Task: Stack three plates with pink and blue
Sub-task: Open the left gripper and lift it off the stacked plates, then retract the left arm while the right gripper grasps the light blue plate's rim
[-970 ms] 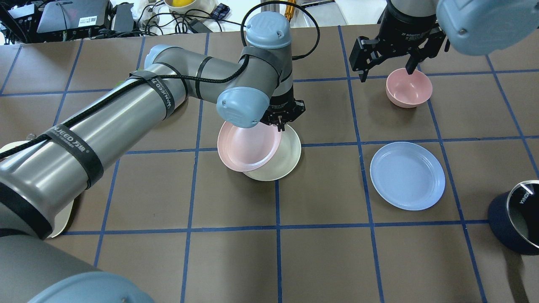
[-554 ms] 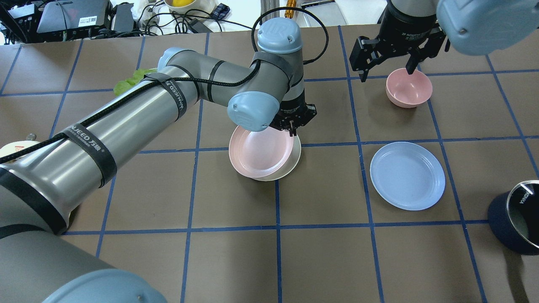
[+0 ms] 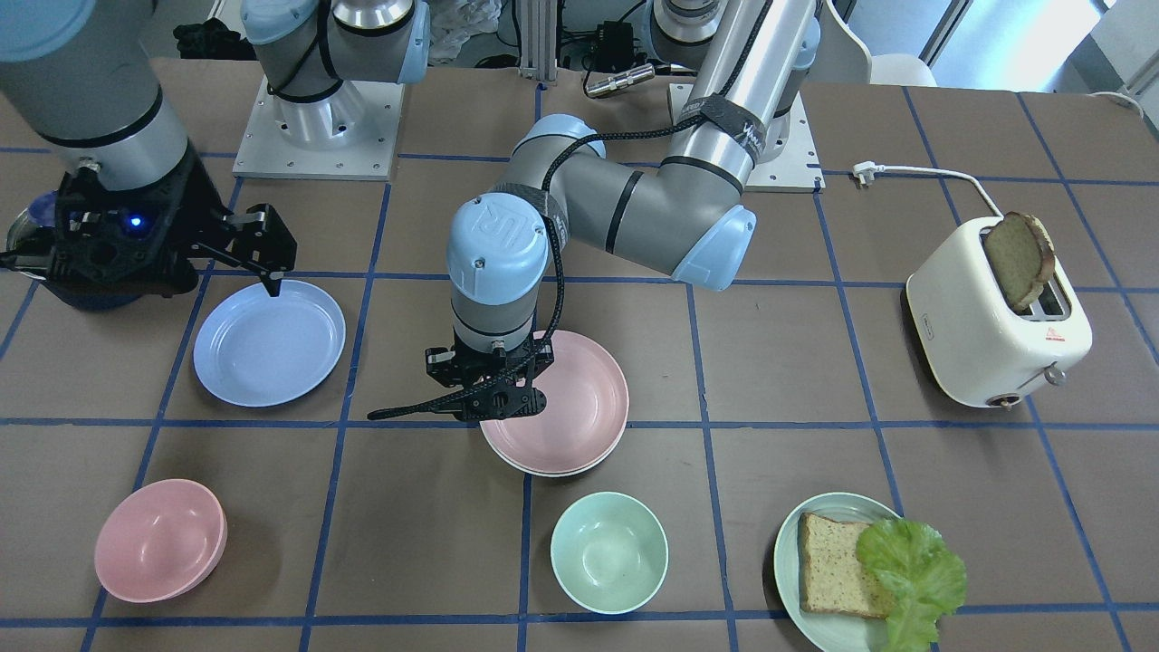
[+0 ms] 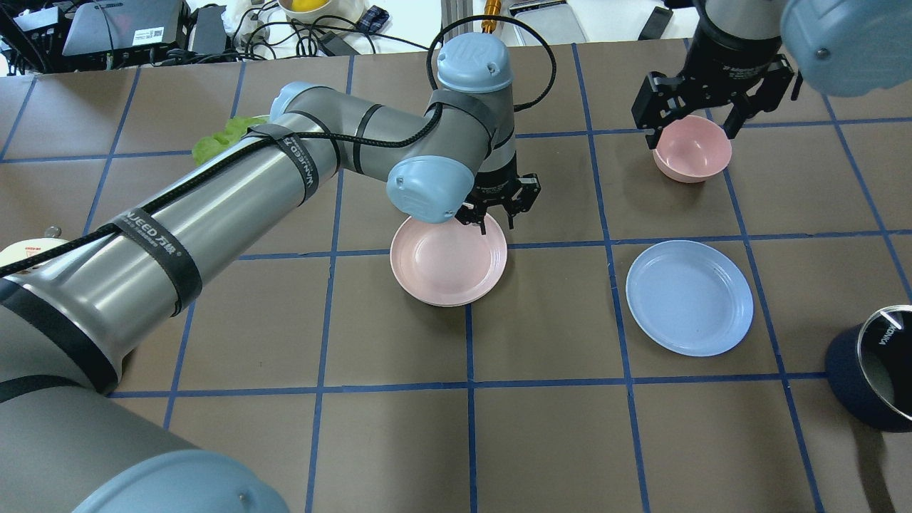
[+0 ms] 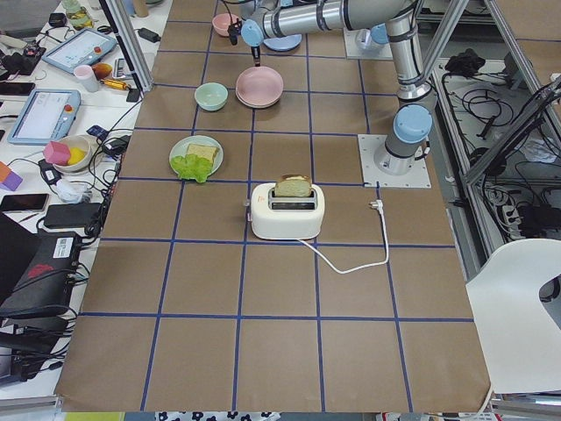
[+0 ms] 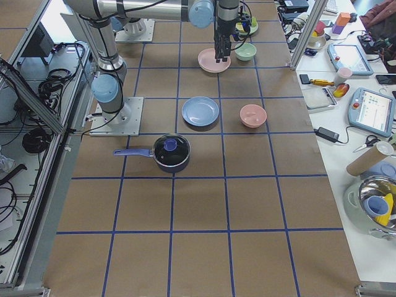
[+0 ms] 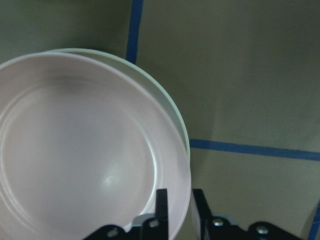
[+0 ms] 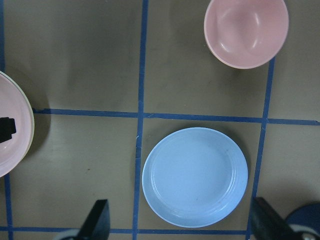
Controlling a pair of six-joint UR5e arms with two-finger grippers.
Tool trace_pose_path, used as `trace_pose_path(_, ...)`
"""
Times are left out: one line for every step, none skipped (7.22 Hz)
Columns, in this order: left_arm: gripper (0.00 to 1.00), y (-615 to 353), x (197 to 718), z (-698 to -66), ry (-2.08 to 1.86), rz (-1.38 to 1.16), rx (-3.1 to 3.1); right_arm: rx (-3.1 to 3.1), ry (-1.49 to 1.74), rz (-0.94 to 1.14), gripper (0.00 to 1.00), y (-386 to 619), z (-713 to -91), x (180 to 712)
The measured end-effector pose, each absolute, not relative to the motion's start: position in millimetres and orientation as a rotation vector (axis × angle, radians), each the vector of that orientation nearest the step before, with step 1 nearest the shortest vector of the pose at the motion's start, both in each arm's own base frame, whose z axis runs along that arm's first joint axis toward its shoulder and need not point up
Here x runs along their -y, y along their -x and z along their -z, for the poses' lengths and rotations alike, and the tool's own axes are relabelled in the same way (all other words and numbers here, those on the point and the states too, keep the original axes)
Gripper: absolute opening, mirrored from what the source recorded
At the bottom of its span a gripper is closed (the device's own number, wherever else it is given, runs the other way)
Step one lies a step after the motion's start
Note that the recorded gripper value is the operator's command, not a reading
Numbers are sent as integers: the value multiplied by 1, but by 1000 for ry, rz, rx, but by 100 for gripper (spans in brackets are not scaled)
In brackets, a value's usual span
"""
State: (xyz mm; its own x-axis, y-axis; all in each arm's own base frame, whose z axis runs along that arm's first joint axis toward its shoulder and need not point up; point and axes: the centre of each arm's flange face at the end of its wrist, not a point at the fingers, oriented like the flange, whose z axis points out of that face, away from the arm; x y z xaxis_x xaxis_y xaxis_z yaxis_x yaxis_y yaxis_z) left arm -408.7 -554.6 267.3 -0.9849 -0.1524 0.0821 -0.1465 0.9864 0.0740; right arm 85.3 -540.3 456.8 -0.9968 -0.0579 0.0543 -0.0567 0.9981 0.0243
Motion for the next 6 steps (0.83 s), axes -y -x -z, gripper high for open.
trace_pose_path(100,406,557,-277,-230,84,3037,3090,-73,77,100,-57,-443,539)
trace_pose_path(100,399,563,-297,-234,45,3026,3095,-62,107,100,-30,-430,538)
trace_pose_path(100,384,574,-321,-239,21,3020,3100,-55,126,100,-9,-418,536)
trace_pose_path(100,356,588,-350,-218,34,3028,3089,-64,132,100,5,-405,533)
trace_pose_path(100,322,600,-380,-204,48,3036,3059,-82,123,100,16,-391,531)
trace_pose_path(100,281,610,-412,-238,54,3037,3036,-85,111,100,25,-369,526)
